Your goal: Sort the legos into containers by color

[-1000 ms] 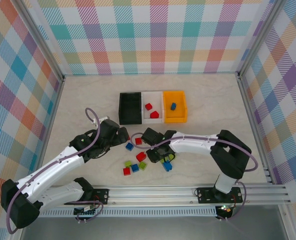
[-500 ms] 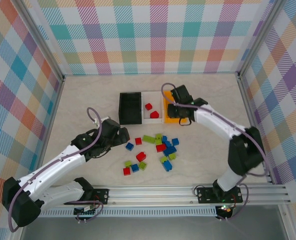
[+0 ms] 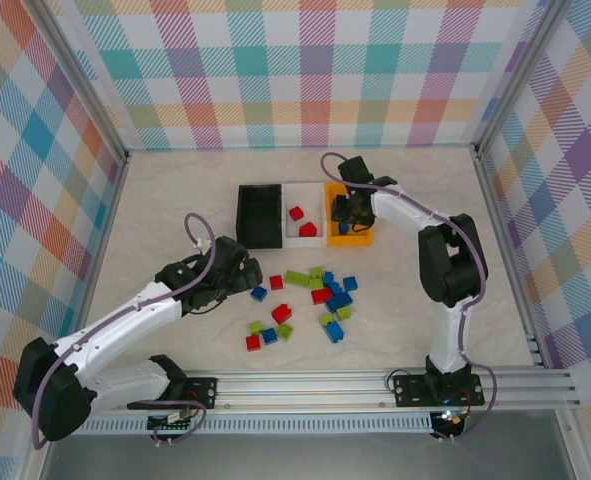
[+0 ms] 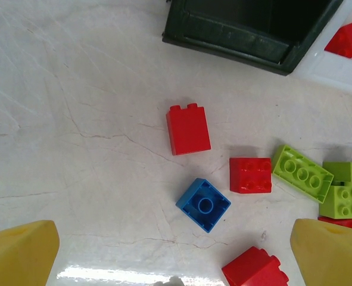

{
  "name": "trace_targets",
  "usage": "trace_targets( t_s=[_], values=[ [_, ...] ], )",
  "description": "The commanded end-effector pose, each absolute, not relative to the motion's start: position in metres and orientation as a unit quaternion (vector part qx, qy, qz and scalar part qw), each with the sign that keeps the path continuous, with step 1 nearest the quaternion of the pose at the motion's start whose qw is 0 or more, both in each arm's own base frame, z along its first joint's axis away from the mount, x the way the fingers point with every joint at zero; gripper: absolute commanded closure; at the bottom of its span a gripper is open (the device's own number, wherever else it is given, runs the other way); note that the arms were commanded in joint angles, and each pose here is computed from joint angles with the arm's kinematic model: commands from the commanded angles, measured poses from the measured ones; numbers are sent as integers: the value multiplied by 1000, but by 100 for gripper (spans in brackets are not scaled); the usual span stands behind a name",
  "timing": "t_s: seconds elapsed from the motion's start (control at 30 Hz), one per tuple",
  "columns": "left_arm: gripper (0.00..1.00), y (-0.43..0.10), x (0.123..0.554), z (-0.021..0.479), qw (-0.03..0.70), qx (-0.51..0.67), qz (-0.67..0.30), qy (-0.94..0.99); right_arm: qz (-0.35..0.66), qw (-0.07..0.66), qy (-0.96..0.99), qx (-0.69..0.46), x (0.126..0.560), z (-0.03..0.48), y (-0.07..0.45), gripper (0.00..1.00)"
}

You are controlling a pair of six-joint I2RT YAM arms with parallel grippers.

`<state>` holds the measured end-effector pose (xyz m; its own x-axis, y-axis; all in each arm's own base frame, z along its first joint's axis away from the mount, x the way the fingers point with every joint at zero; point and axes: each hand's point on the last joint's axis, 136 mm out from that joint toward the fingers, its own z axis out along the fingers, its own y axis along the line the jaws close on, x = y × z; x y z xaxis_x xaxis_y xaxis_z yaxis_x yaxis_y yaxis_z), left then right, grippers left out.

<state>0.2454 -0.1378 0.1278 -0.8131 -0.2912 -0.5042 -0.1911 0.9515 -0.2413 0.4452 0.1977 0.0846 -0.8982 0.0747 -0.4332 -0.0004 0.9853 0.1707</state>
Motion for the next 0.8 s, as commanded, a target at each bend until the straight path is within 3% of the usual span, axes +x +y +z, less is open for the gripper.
trace_targets(
  t_s=[0.0,0.23,0.43,0.77],
  values=[
    [5,-145,248,119,261,-119,-100,953,117,254,960,10,439,126,209,44],
    [16,-177,250,86,200,-64,-105,972,143,266,953,-13,397,138,218,43],
    [19,-192,244,57,163,-13,-37,986,147,267,952,-7,374,133,207,43],
    [42,-182,249,14,123,4,48,991,143,282,949,0,366,140,198,44]
  ],
)
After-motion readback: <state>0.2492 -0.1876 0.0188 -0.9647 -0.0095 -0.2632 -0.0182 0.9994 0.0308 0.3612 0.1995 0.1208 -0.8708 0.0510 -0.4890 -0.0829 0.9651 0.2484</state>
